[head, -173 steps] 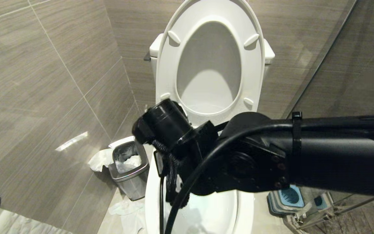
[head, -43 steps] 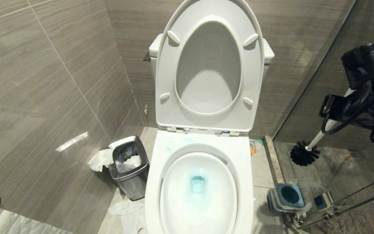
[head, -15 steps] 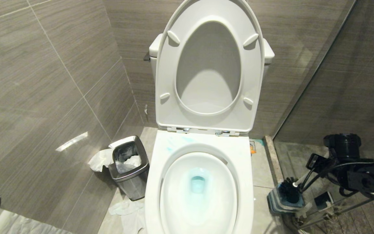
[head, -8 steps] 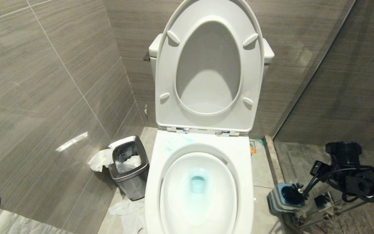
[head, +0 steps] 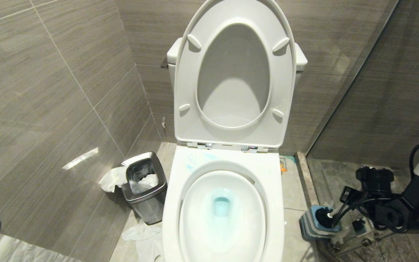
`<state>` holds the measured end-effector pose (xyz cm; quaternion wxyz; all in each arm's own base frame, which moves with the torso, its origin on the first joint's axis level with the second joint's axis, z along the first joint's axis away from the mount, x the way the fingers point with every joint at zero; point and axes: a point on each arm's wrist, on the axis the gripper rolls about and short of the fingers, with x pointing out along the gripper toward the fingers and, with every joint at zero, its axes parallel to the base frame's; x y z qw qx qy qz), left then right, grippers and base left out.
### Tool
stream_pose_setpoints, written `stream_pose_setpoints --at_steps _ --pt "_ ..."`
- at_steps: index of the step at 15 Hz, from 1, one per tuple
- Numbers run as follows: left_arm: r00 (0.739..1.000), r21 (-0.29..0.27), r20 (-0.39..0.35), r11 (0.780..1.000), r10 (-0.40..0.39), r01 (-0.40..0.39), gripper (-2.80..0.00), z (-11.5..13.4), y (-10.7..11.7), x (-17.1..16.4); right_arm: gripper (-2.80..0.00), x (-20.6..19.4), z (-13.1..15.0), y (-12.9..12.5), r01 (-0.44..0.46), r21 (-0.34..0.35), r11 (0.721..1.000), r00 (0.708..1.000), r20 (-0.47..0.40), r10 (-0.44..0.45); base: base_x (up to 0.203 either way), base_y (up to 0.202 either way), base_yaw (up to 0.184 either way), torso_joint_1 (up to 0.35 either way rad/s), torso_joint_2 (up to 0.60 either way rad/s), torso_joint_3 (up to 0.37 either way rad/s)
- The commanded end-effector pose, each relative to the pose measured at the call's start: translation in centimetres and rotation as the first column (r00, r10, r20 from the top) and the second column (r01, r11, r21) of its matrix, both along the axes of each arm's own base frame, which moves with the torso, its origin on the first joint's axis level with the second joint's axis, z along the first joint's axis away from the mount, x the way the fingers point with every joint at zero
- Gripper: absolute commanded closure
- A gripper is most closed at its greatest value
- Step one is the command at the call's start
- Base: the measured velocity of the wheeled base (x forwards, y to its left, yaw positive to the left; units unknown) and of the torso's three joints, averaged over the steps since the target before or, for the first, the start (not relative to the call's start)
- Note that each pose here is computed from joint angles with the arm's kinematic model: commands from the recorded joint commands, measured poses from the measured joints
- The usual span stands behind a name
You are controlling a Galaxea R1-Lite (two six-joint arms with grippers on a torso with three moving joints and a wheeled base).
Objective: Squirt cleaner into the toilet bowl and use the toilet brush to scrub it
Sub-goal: Put the toilet brush back
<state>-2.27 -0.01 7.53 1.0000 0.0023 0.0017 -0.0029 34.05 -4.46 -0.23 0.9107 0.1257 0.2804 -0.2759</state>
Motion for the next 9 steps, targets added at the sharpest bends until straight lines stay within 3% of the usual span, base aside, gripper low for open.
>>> stream_pose_setpoints --at_steps 1,5,9 --pt "1.000 0.000 0.000 1.000 0.000 0.000 0.00 0.00 0.00 0.00 0.00 0.29 -0.86 0.00 -0.001 0.003 1.000 1.000 -0.013 0.001 0.000 0.000 0.000 0.000 0.00 0.000" --pt "1.000 0.000 0.000 1.000 0.000 0.000 0.00 0.00 0.00 0.00 0.00 0.11 -1.14 0.12 -0.044 0.027 0.999 0.999 -0.026 0.044 0.000 0.000 0.000 0.000 0.00 0.000" --pt "1.000 0.000 0.000 1.000 0.000 0.000 0.00 0.00 0.00 0.00 0.00 0.12 -1.09 0.15 -0.075 0.010 0.997 0.996 -0.039 0.075 0.000 0.000 0.000 0.000 0.00 0.000"
